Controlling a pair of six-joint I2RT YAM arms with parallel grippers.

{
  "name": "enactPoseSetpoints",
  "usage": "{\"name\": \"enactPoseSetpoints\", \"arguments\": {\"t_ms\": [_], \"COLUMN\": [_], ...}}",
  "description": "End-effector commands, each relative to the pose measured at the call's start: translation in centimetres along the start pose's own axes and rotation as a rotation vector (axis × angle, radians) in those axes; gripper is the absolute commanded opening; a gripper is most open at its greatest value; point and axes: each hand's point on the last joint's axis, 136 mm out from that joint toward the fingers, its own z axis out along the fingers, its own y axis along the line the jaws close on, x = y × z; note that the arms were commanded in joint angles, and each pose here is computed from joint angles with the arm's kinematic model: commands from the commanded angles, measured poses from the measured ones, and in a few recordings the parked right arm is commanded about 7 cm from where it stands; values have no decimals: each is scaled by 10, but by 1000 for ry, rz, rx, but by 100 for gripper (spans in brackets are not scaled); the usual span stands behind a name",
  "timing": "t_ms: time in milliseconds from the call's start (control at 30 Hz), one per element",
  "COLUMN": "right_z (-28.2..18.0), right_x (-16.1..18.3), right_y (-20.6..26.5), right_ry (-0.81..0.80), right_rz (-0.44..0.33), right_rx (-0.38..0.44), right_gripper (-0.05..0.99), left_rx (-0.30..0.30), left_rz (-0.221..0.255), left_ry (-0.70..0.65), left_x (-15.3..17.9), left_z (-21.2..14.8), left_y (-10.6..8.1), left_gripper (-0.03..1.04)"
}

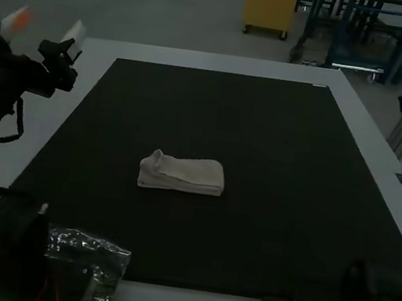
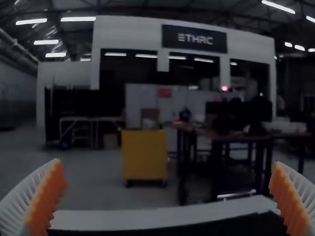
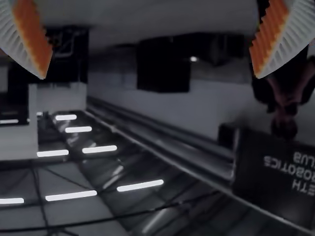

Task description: Fold the towel.

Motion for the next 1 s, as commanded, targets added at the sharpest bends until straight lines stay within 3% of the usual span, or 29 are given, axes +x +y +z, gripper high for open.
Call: {"name": "enactPoseSetpoints", "arguments": {"t_ms": [0,100,167,233,333,433,500,567,633,767,833,867,967], "right_z": [-4,-10,-15,-19,-27,-34,-36,-44,-53,-87,-110,-116,-120], "right_x": [-15,2,31,64,104,142,168,189,209,250,278,287,292], "right_y": [-23,-66,-91,-109,-125,-133,-129,-137,-143,-172,-180,-179,-179], "right_ry": [-75,-68,-37,17,116,221,280,310,346,467,619,672,703], "right_rz": [-107,-202,-195,-183,-277,-359,-357,-341,-326,-322,-306,-328,-328], "right_rx": [147,347,424,462,485,470,404,426,442,603,655,643,638], "right_gripper": [92,92,92,92,92,92,92,92,92,92,92,92,92], "left_rx": [-67,-99,-98,-102,-91,-98,-98,-94,-84,-76,-67,-66,-70], "left_rz": [62,123,177,268,388,437,433,413,363,243,232,242,238], "left_ry": [-35,3,-41,-103,-151,-144,-147,-122,21,208,295,346,389], "left_x": [-3,14,11,10,26,53,69,88,124,170,191,203,213], "left_z": [-12,-9,-8,-6,-5,-5,-7,-9,-7,-12,-17,-21,-25], "left_y": [10,17,17,18,16,20,21,23,28,31,31,33,35], "left_gripper": [97,97,97,97,97,97,97,97,97,97,97,97,97]}}
